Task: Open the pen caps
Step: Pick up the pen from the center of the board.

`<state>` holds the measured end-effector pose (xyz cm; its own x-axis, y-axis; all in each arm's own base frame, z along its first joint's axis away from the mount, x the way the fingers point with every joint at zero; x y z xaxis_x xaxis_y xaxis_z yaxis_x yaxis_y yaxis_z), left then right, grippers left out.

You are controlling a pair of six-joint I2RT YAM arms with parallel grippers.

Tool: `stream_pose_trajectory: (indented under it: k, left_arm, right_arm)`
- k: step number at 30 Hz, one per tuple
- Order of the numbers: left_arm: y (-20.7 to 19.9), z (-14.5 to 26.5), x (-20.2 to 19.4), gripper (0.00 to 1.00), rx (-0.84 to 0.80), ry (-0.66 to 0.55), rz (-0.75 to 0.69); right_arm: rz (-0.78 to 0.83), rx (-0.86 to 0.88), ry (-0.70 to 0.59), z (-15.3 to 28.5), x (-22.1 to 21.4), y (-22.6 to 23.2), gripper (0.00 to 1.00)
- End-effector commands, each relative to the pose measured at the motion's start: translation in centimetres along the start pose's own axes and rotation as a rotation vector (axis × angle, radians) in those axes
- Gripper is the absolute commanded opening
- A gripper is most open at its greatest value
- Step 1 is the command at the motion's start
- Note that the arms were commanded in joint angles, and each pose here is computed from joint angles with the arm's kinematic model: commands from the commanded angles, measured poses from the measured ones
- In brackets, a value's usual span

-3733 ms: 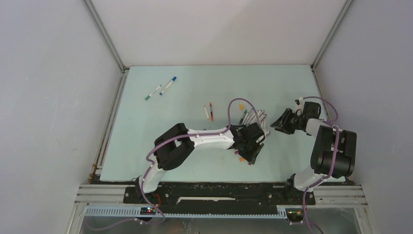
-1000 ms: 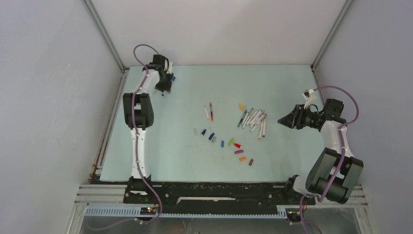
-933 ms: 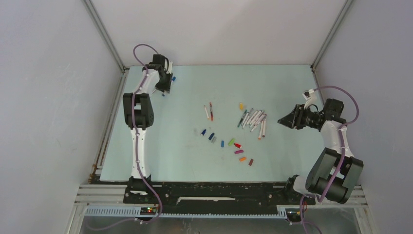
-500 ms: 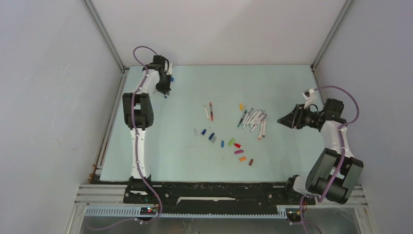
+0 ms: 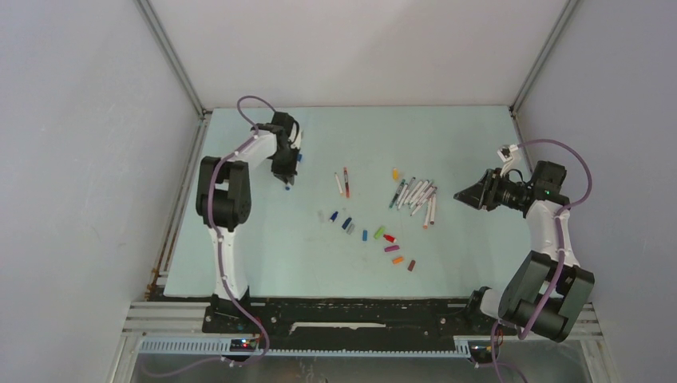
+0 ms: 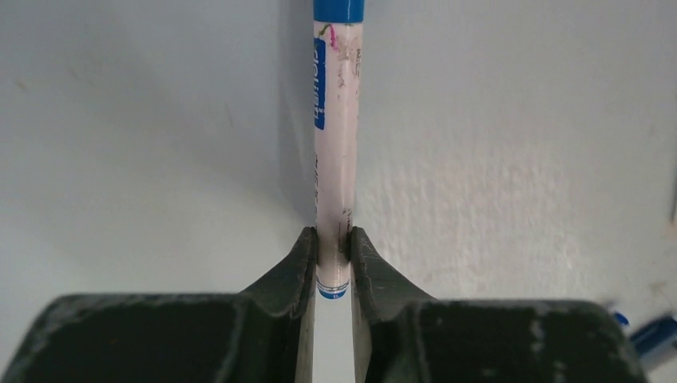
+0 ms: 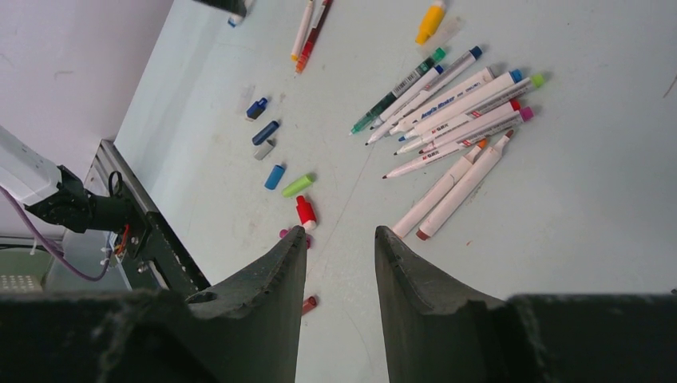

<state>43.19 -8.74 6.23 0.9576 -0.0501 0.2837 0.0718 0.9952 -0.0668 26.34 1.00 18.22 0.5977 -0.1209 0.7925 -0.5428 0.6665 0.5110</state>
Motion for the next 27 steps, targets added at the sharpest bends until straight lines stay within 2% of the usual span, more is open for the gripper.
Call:
stream_pose_trajectory:
  k: [1,9,13,16,27]
  left_arm:
    - [-1.1,3.3,-1.1,0.09,-0.022,-0.1,0.108]
    - [-2.6,2.0,-5.2,0.14,-0.045,-0.094,0.202]
    - [-2.6,1.9,-4.9,0.3,-0.017,-0.091,0.202]
    - [-2.2,1.8,-3.7,0.37,0.022,-0.107,0.189]
    - [-2.6,0.9,-0.7,0.37,0.022,-0.082,0.14]
  right_arm:
    - [0.07,0.032,-0.049,0.5,2.2,1.2,0.39]
    - [0.076,0.052,-0.057,0.6,2.4,1.7,0.39]
    - [0.08,0.058,-0.056,0.5,2.4,1.9,0.39]
    - [0.081,0.058,-0.055,0.5,2.4,1.9,0.39]
    - [0.081,0.053,-0.055,0.5,2.4,1.8,0.39]
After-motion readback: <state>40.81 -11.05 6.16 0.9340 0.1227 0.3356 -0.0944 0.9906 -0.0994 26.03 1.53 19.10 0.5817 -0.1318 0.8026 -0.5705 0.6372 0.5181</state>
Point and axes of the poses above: each gripper's point midway between its finger pads, its own z axis back along the fingers, its own y axis along the line the jaws close on, x = y × z, the point moved 4 cm from there along z, back along the fingers, and after that the axes turned 6 degrees about z, right-handed, at the moved point
